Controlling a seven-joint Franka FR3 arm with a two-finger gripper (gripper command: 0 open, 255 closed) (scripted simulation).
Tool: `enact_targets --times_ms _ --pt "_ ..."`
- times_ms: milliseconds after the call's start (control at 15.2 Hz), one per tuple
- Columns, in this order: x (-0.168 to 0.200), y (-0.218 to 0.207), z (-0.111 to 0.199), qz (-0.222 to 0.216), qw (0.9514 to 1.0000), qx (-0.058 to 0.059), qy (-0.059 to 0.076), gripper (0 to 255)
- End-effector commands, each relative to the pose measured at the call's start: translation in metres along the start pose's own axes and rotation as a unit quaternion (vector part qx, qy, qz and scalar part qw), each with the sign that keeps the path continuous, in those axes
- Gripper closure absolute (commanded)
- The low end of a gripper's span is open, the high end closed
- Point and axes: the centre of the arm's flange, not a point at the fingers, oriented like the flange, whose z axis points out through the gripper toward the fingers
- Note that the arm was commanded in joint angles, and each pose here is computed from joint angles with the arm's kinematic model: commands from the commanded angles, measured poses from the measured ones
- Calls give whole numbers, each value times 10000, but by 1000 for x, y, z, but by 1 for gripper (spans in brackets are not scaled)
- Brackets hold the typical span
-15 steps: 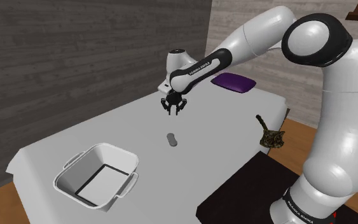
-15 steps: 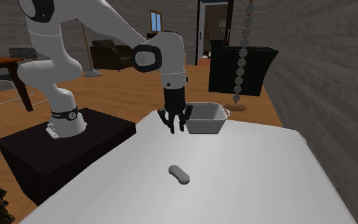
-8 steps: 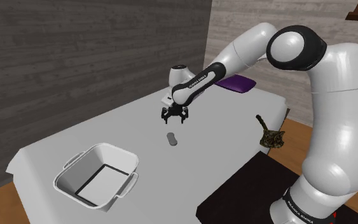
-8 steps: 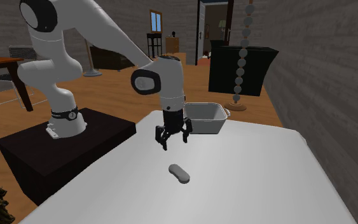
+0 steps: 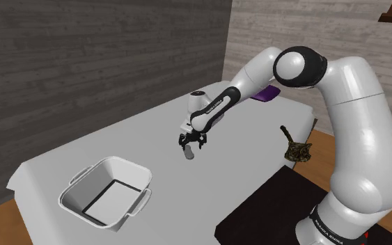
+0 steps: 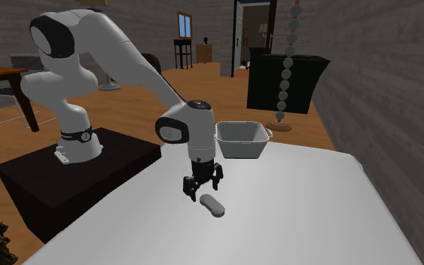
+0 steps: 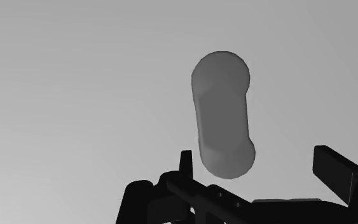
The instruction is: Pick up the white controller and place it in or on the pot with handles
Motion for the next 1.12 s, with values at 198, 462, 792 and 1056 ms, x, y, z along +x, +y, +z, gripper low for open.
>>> enact_targets --times_ms 198,462,792,1056 --pt "-1 -1 28 -27 10000 -8 16 0" --pt "-1 -1 42 -27 10000 -8 15 0" --pt "-1 -1 42 -27 10000 -8 16 0" --pt "-1 -1 42 -27 10000 -8 16 255"
